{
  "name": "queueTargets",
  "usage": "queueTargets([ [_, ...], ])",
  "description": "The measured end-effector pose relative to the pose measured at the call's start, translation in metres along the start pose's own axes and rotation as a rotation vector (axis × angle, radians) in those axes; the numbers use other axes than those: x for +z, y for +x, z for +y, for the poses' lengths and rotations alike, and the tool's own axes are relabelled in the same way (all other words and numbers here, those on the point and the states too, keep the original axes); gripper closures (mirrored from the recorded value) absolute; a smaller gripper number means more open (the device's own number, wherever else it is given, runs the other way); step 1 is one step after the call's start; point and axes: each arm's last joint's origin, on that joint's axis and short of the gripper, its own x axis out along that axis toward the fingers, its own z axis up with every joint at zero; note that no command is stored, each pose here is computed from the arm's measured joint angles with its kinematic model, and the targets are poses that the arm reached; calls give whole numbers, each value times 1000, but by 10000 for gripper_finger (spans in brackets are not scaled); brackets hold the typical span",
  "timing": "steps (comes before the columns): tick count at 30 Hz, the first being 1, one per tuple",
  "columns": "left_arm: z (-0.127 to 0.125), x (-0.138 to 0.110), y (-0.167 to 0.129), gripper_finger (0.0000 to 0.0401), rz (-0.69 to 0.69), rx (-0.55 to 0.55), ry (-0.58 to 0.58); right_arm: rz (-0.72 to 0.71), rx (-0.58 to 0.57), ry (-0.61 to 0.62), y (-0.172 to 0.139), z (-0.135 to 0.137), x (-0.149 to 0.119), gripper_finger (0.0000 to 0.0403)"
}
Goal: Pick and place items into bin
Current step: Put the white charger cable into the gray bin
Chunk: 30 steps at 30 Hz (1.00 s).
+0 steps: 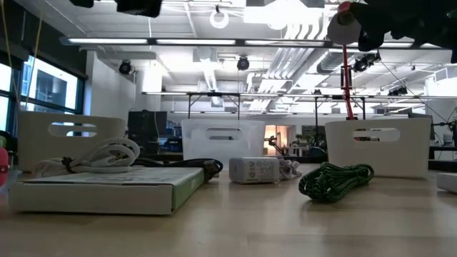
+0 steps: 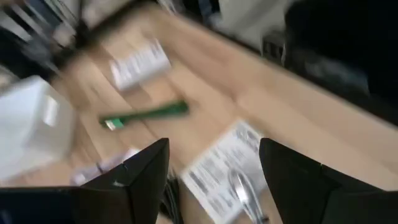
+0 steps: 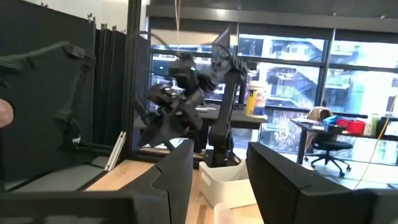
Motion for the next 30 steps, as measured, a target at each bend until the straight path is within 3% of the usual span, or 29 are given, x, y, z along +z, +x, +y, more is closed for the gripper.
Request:
queueTargets([
  [5,-3,20,27,165,298,-23,14,19,47,51,0,1,-2,261],
  [9,-9,26,48,165,421,-48,-58,50,69,74,0,2,-5,261],
  [15,-15,21,70,165,494,-35,-214,83,63,82,0,2,-8,261],
  [20,-19,12,76,165,576,39,-308,88,63,81,0,2,-9,261],
  [30,-31,3,89,165,652,92,-407,144,14,91,-1,1,-14,261],
])
